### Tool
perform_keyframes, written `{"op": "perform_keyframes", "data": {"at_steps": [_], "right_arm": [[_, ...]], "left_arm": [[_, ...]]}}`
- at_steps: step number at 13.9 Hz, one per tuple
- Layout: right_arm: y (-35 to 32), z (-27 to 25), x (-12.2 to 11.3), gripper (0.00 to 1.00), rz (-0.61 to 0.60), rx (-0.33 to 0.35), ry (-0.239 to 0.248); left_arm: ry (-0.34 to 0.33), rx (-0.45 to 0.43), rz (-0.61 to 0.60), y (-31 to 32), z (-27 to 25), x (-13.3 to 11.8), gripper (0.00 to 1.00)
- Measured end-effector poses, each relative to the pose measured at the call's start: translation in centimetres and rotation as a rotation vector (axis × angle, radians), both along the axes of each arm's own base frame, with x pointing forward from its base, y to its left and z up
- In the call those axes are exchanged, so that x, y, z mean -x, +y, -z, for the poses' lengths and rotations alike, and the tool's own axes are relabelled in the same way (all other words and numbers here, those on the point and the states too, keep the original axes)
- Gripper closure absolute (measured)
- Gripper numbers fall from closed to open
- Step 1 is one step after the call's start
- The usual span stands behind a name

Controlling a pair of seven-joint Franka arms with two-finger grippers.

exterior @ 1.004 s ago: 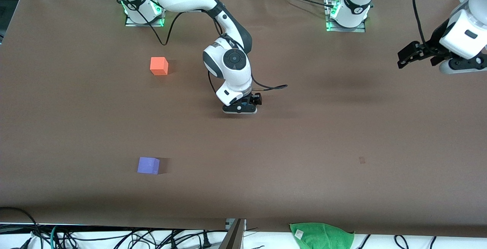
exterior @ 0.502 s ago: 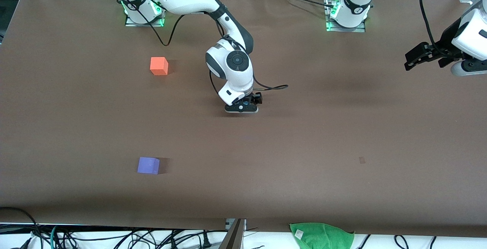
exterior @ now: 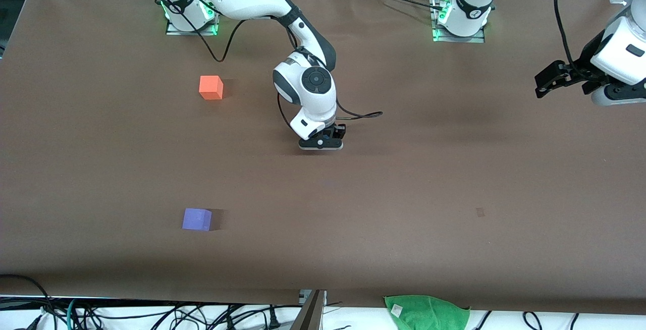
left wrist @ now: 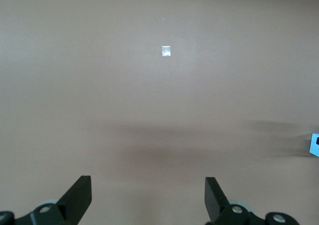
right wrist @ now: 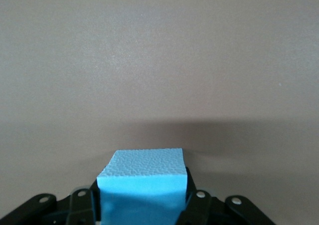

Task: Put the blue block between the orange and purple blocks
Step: 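Carry the blue cube with the right gripper toward the orange cube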

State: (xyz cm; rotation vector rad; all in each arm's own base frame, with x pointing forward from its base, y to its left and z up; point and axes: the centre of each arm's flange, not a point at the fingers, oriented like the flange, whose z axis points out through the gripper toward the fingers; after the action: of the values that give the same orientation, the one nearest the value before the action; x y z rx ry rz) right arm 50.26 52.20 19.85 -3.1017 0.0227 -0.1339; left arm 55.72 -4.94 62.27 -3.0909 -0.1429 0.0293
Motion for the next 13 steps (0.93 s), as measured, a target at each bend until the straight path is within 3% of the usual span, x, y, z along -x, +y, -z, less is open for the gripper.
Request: {"op": "perform_keyframes", "data": {"at_steps": [4,10,13], "right_arm": [[-2.8,-3.2,-3.4,0.42,0.002,0.025,-0.019],[-18.5,-13.4,-11.6,0.42,-0.047,0.156,0.078],[-30.4,-14.0,-14.3,0.42,-0.044,0.124,0.118]], "left_arm": [[-0.019,0.01,0.007,-0.4,0.3,-0.6,0.0],[-0.019,0.01,0.004,-0.3,0.3,-0.6,0.0],[-0.019,0.01,0.003,-0.3,0.3,-0.6,0.0]]}}
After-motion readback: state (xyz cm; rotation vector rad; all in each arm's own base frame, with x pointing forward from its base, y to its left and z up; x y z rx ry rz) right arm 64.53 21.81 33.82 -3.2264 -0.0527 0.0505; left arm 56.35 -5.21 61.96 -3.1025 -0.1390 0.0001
